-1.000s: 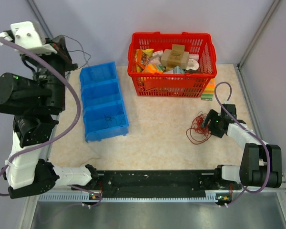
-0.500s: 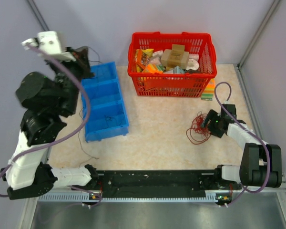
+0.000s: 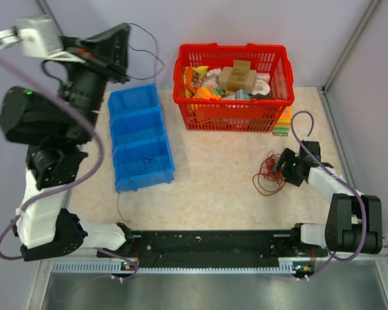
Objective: Untangle the cables
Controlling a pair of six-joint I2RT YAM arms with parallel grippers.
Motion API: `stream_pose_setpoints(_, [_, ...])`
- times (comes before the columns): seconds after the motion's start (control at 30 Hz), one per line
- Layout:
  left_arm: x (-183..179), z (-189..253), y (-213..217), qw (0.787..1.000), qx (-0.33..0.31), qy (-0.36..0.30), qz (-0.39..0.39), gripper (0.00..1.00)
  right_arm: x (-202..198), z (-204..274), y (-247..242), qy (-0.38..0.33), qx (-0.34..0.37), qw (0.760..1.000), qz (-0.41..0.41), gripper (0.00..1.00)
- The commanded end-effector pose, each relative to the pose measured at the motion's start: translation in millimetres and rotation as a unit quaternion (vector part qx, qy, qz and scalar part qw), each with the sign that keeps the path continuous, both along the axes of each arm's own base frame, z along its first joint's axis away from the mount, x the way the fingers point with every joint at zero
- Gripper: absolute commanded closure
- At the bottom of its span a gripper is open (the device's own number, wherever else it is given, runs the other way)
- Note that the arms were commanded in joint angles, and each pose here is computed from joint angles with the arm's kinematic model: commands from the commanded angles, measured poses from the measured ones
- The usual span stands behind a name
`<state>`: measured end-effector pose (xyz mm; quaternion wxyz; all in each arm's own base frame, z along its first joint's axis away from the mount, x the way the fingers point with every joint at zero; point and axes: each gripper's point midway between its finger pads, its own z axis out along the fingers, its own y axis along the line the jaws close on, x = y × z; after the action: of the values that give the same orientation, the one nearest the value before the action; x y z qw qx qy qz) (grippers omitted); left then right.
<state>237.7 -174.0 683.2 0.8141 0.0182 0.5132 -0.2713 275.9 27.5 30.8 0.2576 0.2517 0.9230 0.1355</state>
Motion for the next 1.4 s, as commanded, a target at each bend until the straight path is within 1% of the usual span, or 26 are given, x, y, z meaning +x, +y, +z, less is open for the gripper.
stream_pose_setpoints(0.0, [-26, 37, 33, 0.996, -0.058, -0.061, 0.003, 1.0, 1, -3, -1, -0.004, 0.0, 1.0, 0.003, 0.29])
stream_pose_setpoints(0.1, [-14, 20, 20, 0.999, -0.035, -0.037, 0.006, 1.0, 2, -4, -1, -0.002, 0.001, 1.0, 0.003, 0.29])
stream_pose_setpoints(0.17, [-5, 0, 8, 1.0, -0.013, -0.013, 0.004, 1.0, 2, -4, -1, -0.003, 0.001, 1.0, 0.003, 0.29])
stream_pose_setpoints(0.2, [2, -19, -7, 1.0, -0.006, 0.011, -0.015, 1.0, 2, -4, -1, -0.004, 0.0, 1.0, 0.003, 0.29])
stream_pose_setpoints(0.3, [19, -84, -46, 0.994, 0.043, 0.082, -0.05, 1.0, 2, -3, -1, -0.005, 0.001, 1.0, 0.003, 0.29])
stream_pose_setpoints(0.37, [26, -137, -77, 0.982, 0.088, 0.142, -0.087, 1.0, 2, -3, -1, -0.006, 0.001, 1.0, 0.004, 0.29])
stream_pose_setpoints(0.4, [31, -169, -89, 0.972, 0.111, 0.181, -0.098, 1.0, 2, -3, 0, -0.006, 0.002, 1.0, 0.004, 0.29])
stream_pose_setpoints(0.47, [33, -223, -108, 0.952, 0.141, 0.242, -0.121, 1.0, 2, -3, 0, -0.005, 0.003, 1.0, 0.005, 0.29])
stream_pose_setpoints(0.53, [30, -267, -117, 0.936, 0.158, 0.283, -0.138, 1.0, 2, -3, 0, -0.004, 0.004, 1.0, 0.005, 0.29])
stream_pose_setpoints(0.67, [25, -348, -100, 0.913, 0.177, 0.354, -0.103, 1.0, 2, -4, 0, -0.005, 0.004, 1.0, 0.007, 0.29])
stream_pose_setpoints(0.77, [18, -408, -78, 0.887, 0.194, 0.414, -0.059, 1.0, 3, -4, 1, -0.005, 0.006, 1.0, 0.007, 0.29])
stream_pose_setpoints(0.83, [8, -446, -67, 0.863, 0.214, 0.454, -0.046, 1.0, 3, -4, 2, -0.006, 0.007, 1.0, 0.01, 0.29])
stream_pose_setpoints(0.93, [-9, -488, -49, 0.826, 0.241, 0.509, -0.028, 1.0, 3, -5, 4, -0.005, 0.01, 1.0, 0.013, 0.29])
stream_pose_setpoints(1.0, [-20, -504, -32, 0.803, 0.254, 0.539, -0.003, 1.0, 3, -4, 5, -0.006, 0.01, 1.0, 0.014, 0.29])
stream_pose_setpoints(1.07, [-27, -513, -16, 0.792, 0.258, 0.552, 0.023, 1.0, 3, -4, 5, -0.006, 0.01, 1.0, 0.014, 0.29])
stream_pose_setpoints(1.2, [-52, -538, -8, 0.77, 0.238, 0.591, 0.005, 1.0, 4, -4, 7, -0.007, 0.01, 1.0, 0.018, 0.29])
stream_pose_setpoints(1.27, [-64, -555, 2, 0.757, 0.228, 0.612, 0.012, 1.0, 3, -5, 7, -0.006, 0.011, 1.0, 0.018, 0.29])
stream_pose_setpoints(1.33, [-70, -565, 22, 0.747, 0.22, 0.625, 0.051, 1.0, 3, -3, 7, -0.008, 0.011, 1.0, 0.019, 0.29])
stream_pose_setpoints(1.37, [-72, -564, 28, 0.747, 0.215, 0.626, 0.061, 1.0, 3, -3, 7, -0.009, 0.011, 1.0, 0.019, 0.29])
